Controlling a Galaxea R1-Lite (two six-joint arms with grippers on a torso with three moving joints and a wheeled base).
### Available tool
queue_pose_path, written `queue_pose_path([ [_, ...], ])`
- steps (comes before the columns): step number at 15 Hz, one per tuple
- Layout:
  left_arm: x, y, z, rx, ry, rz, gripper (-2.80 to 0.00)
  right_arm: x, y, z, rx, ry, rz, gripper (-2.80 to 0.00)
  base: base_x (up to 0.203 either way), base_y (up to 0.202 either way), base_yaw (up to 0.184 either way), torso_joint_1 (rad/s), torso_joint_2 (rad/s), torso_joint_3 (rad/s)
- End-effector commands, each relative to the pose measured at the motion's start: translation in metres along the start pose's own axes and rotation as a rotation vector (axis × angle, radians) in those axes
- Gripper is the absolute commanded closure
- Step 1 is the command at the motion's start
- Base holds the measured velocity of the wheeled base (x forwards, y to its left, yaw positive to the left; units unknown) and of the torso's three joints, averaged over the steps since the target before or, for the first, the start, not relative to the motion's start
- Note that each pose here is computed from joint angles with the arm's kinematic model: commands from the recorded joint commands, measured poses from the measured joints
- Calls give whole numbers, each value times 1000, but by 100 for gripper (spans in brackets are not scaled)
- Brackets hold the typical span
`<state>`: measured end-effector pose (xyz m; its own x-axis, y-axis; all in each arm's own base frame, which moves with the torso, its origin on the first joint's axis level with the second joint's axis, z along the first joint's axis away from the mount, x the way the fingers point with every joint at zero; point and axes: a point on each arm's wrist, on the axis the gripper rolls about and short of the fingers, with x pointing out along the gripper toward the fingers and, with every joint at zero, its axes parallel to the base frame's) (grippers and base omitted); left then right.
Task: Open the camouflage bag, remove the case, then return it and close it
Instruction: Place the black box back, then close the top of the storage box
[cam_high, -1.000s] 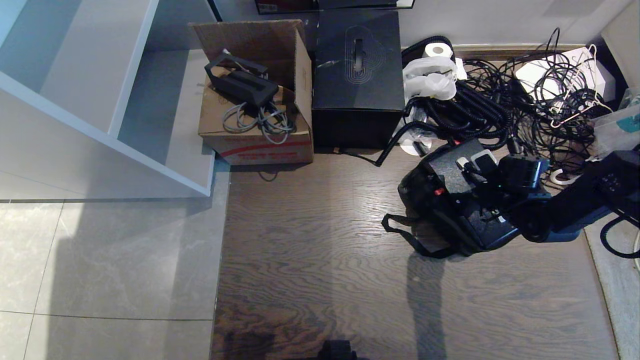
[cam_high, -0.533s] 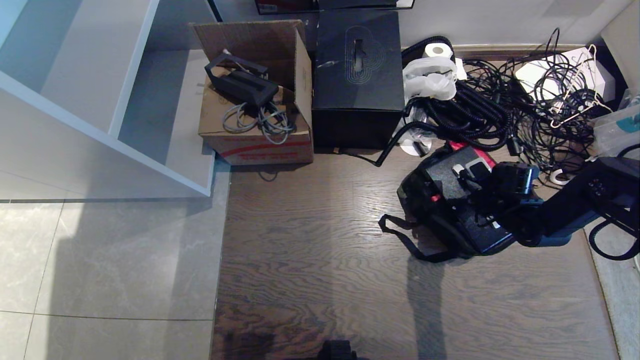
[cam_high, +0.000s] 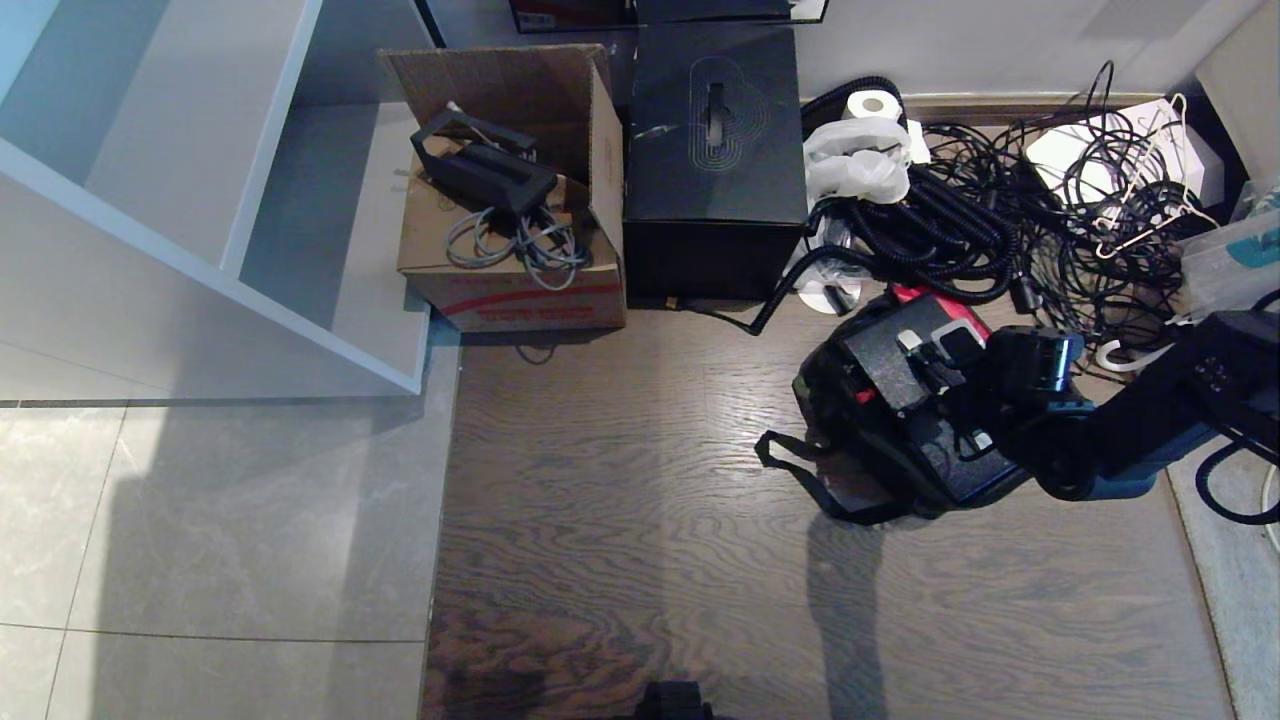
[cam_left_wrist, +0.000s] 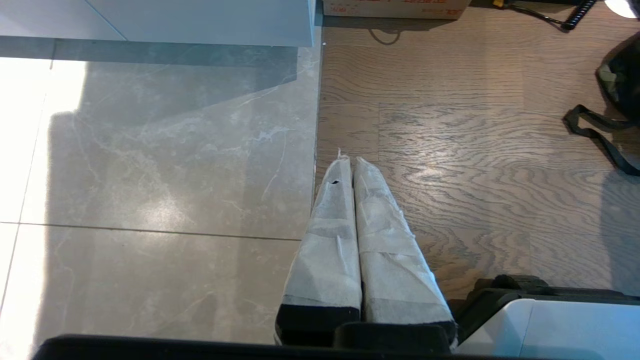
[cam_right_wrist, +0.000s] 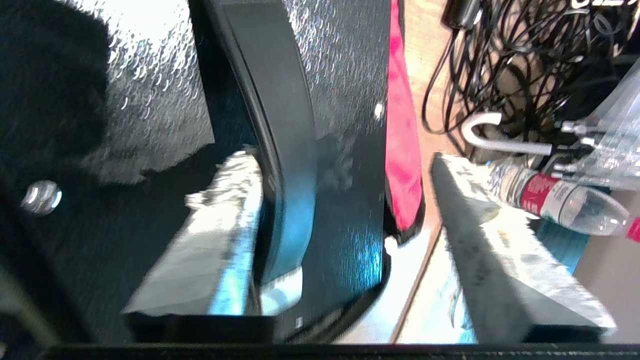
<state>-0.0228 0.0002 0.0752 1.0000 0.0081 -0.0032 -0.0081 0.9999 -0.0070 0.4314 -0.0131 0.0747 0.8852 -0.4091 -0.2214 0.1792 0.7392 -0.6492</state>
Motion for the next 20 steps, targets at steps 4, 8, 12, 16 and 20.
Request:
queue_pose_path([
  [4, 0, 0, 0, -1, 0, 0, 0, -44, -19, -8, 174, 121, 149, -280, 0, 0, 0, 0, 0, 0],
  [8, 0, 0, 0, -1, 0, 0, 0, -61, -33, -32, 606, 284, 383, -280, 0, 0, 0, 0, 0, 0],
  [12, 0, 0, 0, -1, 0, 0, 0, -46, -20, -62, 840, 452, 400, -280, 0, 0, 0, 0, 0, 0],
  [16, 0, 0, 0, -1, 0, 0, 0, -28, -32, -87, 981, 518, 310, -280, 0, 0, 0, 0, 0, 0],
  [20, 0, 0, 0, -1, 0, 0, 0, -12, -41, -105, 1055, 548, 242, -280, 0, 0, 0, 0, 0, 0],
])
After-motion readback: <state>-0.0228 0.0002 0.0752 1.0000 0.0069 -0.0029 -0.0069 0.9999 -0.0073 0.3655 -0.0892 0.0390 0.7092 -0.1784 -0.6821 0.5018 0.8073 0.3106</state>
